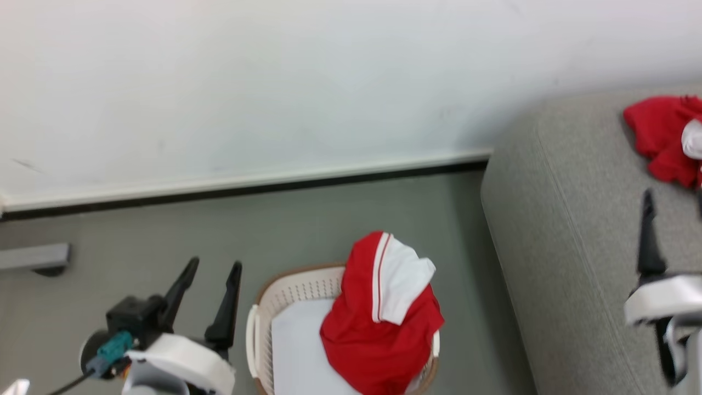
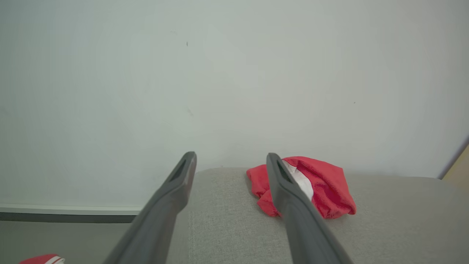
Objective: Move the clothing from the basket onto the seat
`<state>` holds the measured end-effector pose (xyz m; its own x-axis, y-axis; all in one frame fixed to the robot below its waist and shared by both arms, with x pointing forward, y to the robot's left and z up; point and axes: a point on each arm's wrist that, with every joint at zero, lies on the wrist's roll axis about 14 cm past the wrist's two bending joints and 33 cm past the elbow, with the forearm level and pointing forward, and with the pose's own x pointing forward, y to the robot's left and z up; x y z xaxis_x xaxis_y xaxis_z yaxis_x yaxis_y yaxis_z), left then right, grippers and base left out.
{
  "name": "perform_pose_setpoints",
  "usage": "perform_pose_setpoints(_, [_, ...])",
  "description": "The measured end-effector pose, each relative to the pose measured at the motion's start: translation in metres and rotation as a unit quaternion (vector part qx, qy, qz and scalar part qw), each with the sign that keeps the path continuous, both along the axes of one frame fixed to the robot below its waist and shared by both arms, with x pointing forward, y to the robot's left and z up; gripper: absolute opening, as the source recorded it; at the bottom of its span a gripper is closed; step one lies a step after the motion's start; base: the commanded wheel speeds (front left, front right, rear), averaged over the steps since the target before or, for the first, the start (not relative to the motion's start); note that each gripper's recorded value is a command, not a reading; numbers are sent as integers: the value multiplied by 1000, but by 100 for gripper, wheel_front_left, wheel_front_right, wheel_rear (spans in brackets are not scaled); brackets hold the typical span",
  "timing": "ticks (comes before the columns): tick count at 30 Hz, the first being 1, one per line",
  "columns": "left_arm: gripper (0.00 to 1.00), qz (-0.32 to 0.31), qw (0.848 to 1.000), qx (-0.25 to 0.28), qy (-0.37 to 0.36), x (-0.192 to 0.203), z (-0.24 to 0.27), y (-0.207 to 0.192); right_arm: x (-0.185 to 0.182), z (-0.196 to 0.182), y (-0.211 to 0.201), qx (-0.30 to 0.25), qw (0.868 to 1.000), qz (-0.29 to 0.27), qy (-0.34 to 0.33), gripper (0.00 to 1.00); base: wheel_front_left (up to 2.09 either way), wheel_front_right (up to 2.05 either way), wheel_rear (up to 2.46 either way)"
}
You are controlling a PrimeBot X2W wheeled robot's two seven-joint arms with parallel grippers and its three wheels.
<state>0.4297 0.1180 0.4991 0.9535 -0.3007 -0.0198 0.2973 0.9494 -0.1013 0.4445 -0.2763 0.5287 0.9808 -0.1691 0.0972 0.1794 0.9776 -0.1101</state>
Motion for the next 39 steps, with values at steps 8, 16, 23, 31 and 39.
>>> perform_pose_setpoints(8, [100,85,996,2,-12,-37,5,45,-34,-9,66,41,996,85,-4,100,0,0,0])
perform_pose_setpoints(16, [100,146,989,5,-34,-75,9,80,-68,-37,115,69,986,150,34,100,0,0,0])
perform_pose_setpoints(23, [100,157,987,-3,-24,-92,-4,82,-85,-43,116,96,984,149,37,100,0,0,0])
perform_pose_setpoints(31, [100,157,987,-7,-21,-93,-10,79,-94,-48,117,100,983,148,44,100,0,0,0])
perform_pose_setpoints(39, [100,156,988,-8,-18,-91,-14,79,-96,-51,117,101,983,148,49,100,0,0,0])
